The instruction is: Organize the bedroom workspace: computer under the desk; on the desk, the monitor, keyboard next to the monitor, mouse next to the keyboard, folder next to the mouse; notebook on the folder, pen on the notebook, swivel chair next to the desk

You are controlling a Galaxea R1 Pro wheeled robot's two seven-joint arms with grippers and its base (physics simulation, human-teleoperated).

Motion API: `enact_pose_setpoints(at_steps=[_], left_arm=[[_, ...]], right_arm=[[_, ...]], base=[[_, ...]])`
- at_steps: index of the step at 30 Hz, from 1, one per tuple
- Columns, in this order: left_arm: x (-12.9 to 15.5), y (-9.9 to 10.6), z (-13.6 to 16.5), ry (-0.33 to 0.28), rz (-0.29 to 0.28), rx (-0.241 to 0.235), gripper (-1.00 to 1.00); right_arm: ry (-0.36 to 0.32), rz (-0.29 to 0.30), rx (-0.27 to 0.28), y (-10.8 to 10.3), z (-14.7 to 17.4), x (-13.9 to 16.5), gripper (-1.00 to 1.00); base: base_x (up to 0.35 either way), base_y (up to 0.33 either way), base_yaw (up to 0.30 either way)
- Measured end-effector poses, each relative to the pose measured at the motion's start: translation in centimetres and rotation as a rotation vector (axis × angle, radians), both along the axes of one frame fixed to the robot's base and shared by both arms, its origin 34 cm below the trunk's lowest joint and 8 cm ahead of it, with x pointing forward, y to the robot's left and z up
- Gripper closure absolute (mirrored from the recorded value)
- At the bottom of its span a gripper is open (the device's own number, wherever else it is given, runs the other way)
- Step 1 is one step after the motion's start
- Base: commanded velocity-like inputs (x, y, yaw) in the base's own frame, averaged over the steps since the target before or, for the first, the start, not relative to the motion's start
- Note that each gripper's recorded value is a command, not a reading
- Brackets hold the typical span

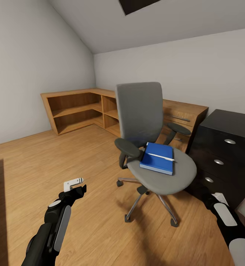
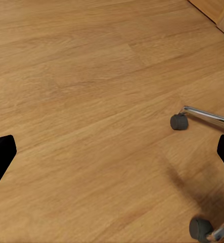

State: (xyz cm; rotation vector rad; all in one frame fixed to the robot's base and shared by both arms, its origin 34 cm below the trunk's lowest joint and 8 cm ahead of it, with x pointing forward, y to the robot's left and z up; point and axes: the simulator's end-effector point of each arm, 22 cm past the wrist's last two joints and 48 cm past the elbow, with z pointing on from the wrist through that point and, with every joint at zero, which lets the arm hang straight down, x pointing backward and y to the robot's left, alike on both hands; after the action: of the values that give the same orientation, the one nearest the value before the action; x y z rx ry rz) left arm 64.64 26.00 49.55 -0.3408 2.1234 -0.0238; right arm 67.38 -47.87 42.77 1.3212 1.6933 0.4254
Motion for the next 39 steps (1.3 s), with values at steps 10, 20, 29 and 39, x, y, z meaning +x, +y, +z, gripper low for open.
enact_pose_setpoints(at_steps=[10, 20, 29, 39], left_arm=[[0.0, 0.0, 0.0, 0.000, 0.000, 0.000, -1.00], [0.0, 0.0, 0.0, -0.001, 0.000, 0.000, -1.00], [0.0, 0.0, 0.1, -0.001, -0.001, 0.000, -1.00], [0.0, 0.0, 0.0, 0.000, 0.000, 0.000, -1.00]], right_arm=[[-0.001, -0.005, 0.001, -0.2, 0.0, -0.1, -1.00], [0.001, -0.003, 0.002, 0.1, 0.0, -0.1, -1.00], [0.002, 0.001, 0.012, 0.7, -0.3, 0.0, -1.00], [0.002, 0.002, 0.014, 0.8, -0.4, 0.0, -1.00]], base=[[0.125, 0.000, 0.000], [0.154, 0.000, 0.000], [0.320, 0.000, 0.000], [0.179, 0.000, 0.023]])
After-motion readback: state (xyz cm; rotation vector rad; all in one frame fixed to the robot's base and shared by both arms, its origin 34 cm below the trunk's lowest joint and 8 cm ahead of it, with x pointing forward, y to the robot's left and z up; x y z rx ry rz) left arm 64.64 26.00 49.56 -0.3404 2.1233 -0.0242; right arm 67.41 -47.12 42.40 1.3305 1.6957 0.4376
